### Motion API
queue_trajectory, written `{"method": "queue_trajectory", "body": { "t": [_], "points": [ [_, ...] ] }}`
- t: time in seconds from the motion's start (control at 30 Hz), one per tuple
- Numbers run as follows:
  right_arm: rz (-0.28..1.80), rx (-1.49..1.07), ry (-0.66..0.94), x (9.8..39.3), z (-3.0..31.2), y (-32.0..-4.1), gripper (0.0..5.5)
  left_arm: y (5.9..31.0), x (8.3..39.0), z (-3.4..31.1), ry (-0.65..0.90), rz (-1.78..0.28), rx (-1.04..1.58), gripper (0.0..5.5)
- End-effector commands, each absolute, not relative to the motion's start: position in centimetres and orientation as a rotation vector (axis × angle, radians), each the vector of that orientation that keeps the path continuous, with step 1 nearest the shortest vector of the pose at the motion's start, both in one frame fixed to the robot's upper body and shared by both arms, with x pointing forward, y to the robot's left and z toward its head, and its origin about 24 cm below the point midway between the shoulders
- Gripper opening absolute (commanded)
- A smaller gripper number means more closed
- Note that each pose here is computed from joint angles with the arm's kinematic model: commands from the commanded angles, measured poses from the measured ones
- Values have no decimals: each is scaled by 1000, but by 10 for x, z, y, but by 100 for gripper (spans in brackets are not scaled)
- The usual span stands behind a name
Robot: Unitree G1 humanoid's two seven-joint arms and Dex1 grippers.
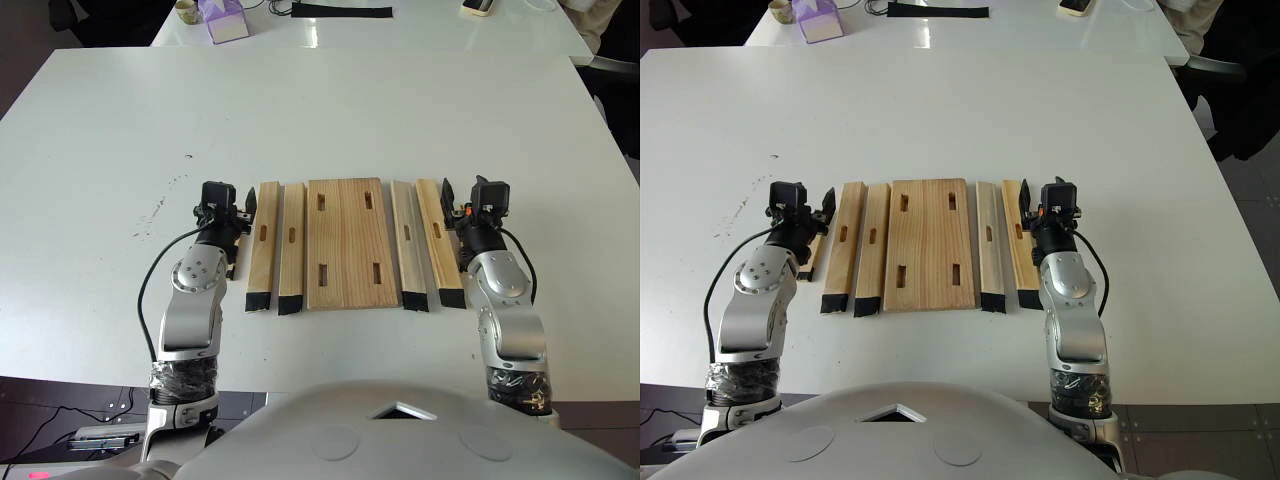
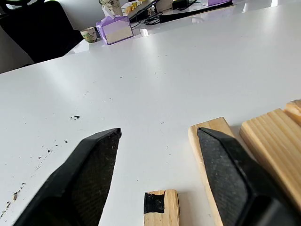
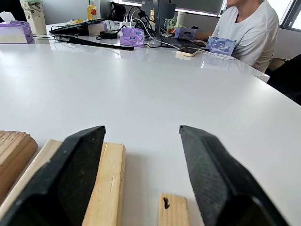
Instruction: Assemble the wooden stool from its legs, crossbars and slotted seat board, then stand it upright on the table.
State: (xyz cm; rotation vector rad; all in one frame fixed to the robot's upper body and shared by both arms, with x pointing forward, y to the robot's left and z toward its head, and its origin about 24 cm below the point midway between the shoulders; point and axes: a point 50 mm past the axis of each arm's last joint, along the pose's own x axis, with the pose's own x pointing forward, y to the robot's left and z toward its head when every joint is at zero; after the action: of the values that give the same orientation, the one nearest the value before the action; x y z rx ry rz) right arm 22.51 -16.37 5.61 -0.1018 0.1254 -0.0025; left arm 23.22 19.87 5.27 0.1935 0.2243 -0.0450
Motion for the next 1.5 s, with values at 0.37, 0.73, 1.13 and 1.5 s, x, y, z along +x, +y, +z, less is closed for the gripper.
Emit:
{"method": "queue_trajectory", "body": {
  "t": [0.37,0.73,1.13,1.5],
  "points": [
    [-11,-125,127,225,55,-167,290,199,228,51,233,-49,171,301],
    [-3,-149,128,225,55,-167,290,200,228,50,241,-44,175,301],
    [-10,-161,129,223,54,-167,290,200,226,51,250,-55,185,301],
    [-82,-155,137,206,54,-171,290,217,190,67,352,-164,251,301]
  ]
}}
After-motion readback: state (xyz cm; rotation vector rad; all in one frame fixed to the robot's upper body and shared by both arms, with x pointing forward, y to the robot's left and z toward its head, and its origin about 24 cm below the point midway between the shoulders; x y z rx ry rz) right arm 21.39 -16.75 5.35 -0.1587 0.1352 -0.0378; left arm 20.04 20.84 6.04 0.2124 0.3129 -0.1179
